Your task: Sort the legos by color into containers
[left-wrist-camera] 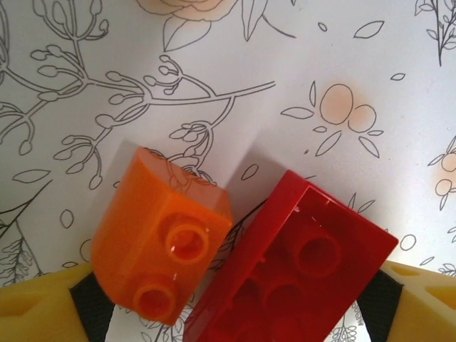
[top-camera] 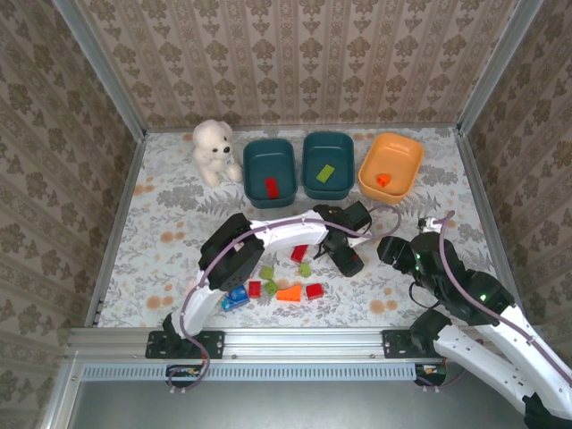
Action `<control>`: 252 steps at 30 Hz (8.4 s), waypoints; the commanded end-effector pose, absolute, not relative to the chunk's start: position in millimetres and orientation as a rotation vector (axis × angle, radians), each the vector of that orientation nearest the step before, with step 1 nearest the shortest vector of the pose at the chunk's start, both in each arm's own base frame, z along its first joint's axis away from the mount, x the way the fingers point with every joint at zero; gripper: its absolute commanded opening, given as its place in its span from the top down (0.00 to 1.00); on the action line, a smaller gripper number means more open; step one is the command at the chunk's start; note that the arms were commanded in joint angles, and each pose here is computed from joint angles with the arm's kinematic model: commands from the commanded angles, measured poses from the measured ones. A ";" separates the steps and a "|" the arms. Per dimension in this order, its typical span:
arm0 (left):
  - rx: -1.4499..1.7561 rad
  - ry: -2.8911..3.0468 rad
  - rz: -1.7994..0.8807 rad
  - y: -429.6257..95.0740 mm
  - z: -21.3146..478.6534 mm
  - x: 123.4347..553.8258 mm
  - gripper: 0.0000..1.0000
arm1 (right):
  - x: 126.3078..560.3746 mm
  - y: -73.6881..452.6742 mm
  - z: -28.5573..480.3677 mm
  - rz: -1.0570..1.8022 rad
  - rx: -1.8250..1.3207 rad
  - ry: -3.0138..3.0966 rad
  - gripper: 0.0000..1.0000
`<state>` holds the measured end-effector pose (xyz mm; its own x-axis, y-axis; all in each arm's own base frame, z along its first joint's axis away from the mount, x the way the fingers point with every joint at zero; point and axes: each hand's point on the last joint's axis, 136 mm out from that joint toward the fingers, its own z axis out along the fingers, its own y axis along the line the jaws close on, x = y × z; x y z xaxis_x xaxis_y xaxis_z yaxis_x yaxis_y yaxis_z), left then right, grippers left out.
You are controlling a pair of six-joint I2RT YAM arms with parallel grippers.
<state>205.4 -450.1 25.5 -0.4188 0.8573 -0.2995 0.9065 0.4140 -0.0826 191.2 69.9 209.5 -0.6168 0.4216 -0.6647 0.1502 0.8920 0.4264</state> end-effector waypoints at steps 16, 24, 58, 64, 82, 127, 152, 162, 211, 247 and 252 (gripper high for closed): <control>1.579 2.477 -0.187 -442.4 8.4 182.3 0.67 | 189.5 56.8 222.4 0.380 0.428 2.191 0.28; 1.297 2.453 -0.228 -426.6 91.7 208.5 0.72 | 190.6 54.1 238.9 0.382 0.414 2.149 0.28; 0.080 2.746 -0.444 -286.6 74.1 505.5 0.70 | 240.6 134.8 222.9 0.591 0.189 2.291 0.27; 0.079 2.793 -0.462 -288.9 62.1 497.1 0.54 | 244.0 137.1 219.0 0.595 0.192 2.307 0.26; -0.197 2.533 -0.486 -223.4 197.1 475.1 0.29 | 256.5 229.1 200.1 0.459 -0.401 2.427 0.28; -0.484 2.357 -0.491 -42.3 197.2 129.0 0.24 | 345.8 448.6 38.4 0.271 0.558 2.777 0.26; -0.357 2.378 -0.592 -71.5 197.0 151.4 0.24 | 358.8 419.6 119.2 0.229 0.342 2.641 0.73; -0.116 2.417 -0.738 -143.2 195.6 202.5 0.24 | 367.5 217.3 237.9 0.139 0.424 2.336 0.74; 0.409 2.502 -0.642 -270.1 202.1 255.9 0.23 | 476.2 -1.7 150.6 -0.042 0.913 2.560 0.42; 0.388 2.966 -0.133 -241.3 89.5 195.6 0.31 | 185.9 155.5 177.6 0.651 -0.038 2.439 0.43; 0.300 3.095 -0.030 -232.3 60.7 178.1 0.31 | 189.5 160.1 179.5 0.664 -0.047 2.428 0.43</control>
